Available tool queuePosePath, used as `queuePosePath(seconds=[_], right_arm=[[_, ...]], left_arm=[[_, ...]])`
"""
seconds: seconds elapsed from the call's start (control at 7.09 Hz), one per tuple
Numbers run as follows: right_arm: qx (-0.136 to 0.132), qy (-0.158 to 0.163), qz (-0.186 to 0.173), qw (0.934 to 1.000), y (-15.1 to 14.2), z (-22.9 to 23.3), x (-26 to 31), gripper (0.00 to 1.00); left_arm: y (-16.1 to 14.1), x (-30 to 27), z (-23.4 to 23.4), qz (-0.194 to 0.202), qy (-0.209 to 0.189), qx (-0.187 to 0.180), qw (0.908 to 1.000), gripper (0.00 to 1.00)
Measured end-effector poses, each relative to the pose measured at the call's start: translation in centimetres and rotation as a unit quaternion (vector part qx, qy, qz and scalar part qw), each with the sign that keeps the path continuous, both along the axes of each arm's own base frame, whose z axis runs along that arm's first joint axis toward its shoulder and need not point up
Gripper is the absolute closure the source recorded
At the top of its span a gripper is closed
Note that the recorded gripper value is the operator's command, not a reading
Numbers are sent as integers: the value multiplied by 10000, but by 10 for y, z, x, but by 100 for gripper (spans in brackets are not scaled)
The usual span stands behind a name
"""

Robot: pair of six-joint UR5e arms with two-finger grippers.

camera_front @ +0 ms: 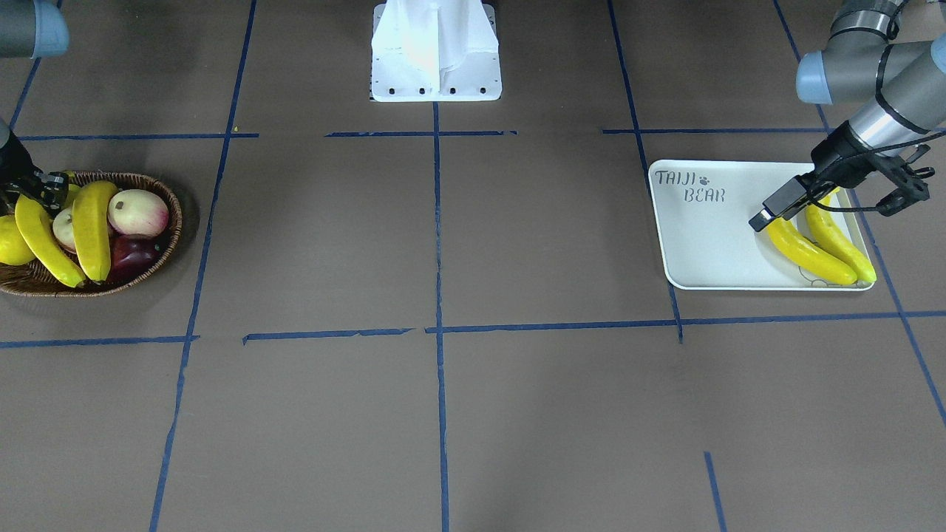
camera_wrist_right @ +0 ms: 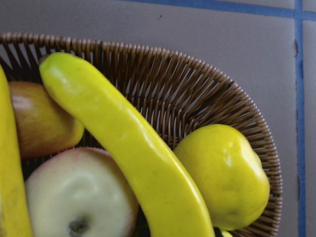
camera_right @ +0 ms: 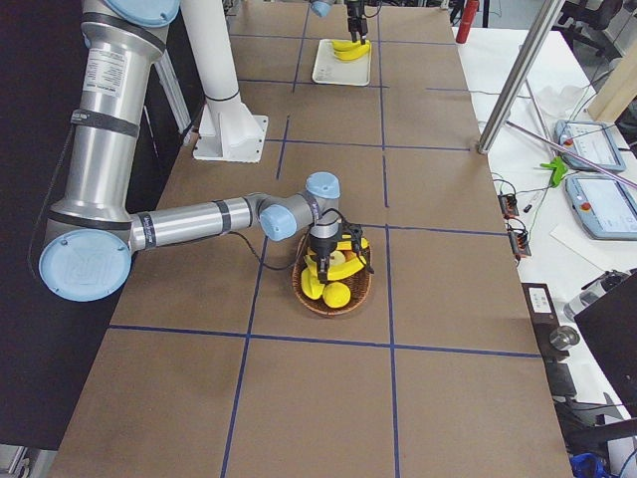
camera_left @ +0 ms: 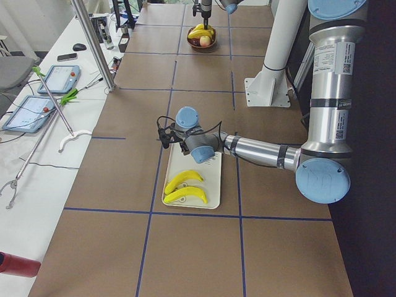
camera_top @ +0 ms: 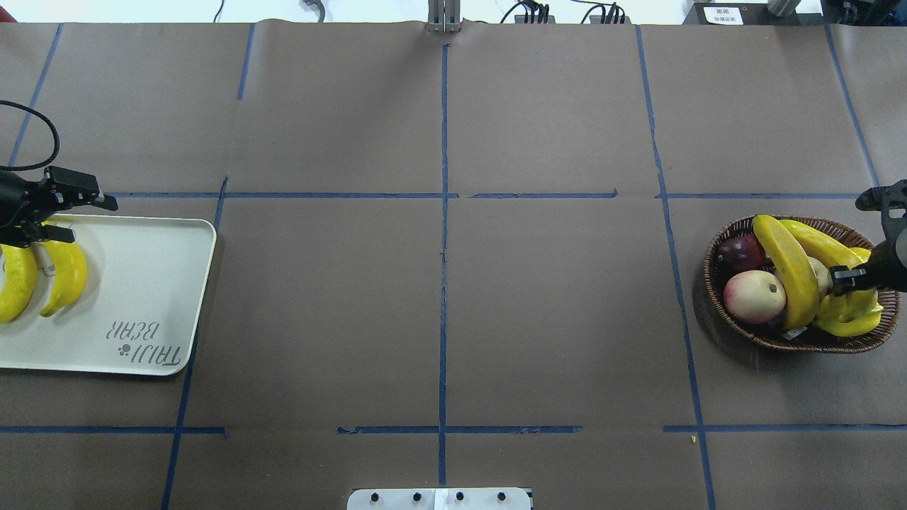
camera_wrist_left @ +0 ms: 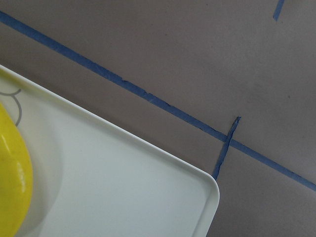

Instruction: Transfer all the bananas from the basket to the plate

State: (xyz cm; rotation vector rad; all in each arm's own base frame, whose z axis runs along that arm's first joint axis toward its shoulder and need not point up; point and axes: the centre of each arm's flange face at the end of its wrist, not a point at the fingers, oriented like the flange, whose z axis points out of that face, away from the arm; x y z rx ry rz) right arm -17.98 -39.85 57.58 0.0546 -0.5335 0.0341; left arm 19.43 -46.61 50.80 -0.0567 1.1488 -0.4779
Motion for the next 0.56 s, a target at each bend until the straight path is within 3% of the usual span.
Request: queuePosePath(seconds=[0.28,0.56], right_arm=[[293,-37,219,9993,-8,-26,17,97],[735,-331,137,9966,-18,-72,16,97]], left_arm=[[2,7,-1,70,7,21,10000,0],[1,18,-15,147,118,198,9996,0]])
